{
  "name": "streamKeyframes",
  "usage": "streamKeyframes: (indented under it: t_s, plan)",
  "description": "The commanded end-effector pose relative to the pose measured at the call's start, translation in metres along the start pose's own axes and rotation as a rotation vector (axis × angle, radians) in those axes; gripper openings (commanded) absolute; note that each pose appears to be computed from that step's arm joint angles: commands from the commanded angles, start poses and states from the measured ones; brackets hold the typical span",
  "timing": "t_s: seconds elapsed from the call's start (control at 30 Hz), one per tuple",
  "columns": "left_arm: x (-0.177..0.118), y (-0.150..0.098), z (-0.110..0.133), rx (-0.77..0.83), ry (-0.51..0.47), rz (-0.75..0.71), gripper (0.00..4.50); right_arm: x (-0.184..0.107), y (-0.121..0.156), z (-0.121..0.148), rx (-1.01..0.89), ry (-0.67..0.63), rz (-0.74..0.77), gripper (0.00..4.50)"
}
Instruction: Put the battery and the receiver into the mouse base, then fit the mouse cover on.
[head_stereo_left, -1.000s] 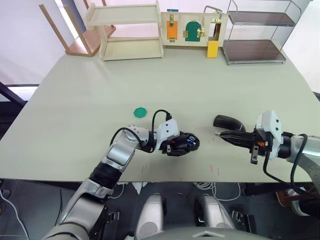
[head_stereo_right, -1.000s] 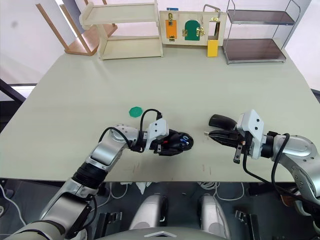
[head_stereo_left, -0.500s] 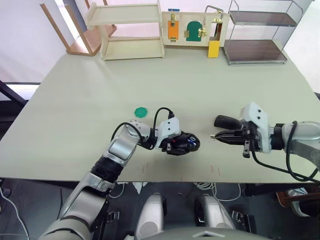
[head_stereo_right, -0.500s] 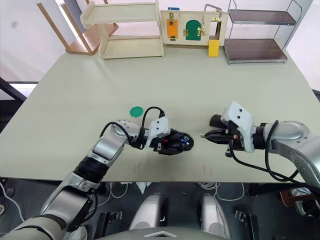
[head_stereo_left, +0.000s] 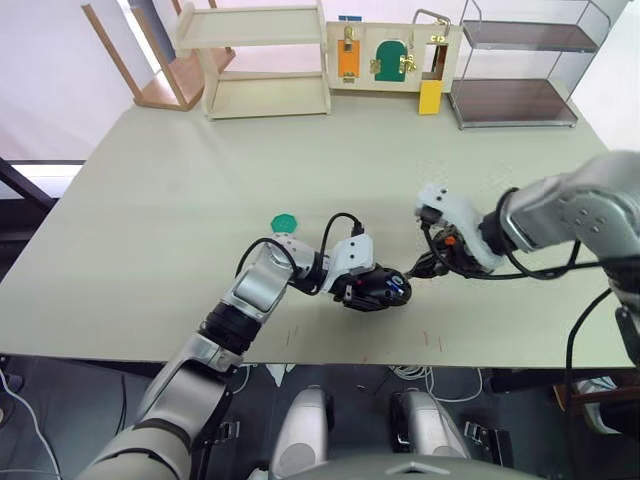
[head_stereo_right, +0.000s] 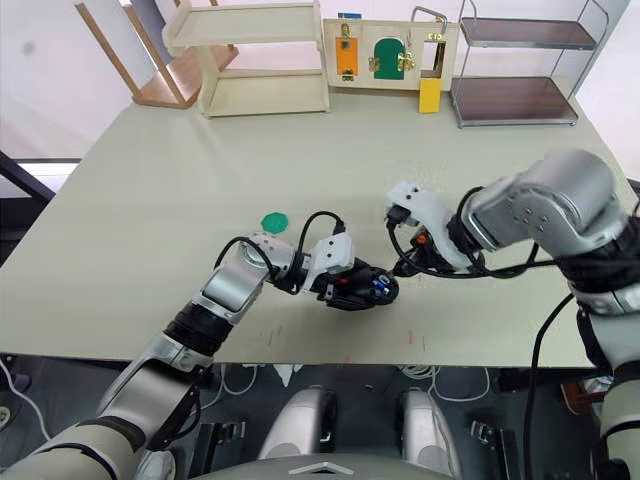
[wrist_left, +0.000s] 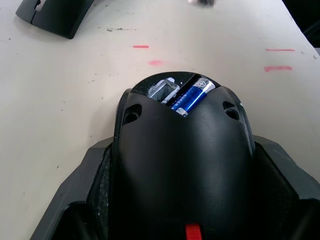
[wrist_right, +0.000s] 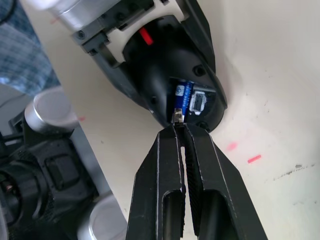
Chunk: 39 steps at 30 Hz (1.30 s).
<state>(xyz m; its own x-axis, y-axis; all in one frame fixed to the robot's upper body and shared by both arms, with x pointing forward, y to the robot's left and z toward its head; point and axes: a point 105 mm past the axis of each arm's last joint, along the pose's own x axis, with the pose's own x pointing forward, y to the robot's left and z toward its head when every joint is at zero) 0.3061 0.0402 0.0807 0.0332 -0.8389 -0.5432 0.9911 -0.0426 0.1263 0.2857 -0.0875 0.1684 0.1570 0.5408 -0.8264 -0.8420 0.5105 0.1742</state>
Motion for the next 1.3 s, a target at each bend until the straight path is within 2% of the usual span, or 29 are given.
streamKeyframes:
  t_s: [0.03, 0.33, 0.67, 0.97, 1.3]
  plan:
    - [0.015, -0.013, -0.01, -0.019, 0.045, -0.067, 2.97, 0.001, -0.001, 0.006, 0.039, 0.055, -0.006, 0.0]
    - [0.015, -0.016, -0.011, -0.02, 0.055, -0.072, 2.97, 0.015, 0.002, 0.015, 0.14, 0.161, 0.008, 0.0]
    - [0.014, -0.017, -0.013, -0.027, 0.077, -0.072, 2.97, 0.026, 0.0, 0.023, 0.16, 0.174, -0.033, 0.0]
    - [0.014, -0.017, -0.012, -0.029, 0.079, -0.069, 2.97, 0.031, -0.009, 0.017, 0.156, 0.193, -0.098, 0.0]
    - [0.014, -0.016, -0.011, -0.032, 0.08, -0.069, 2.97, 0.032, -0.005, 0.008, 0.12, 0.237, -0.091, 0.0]
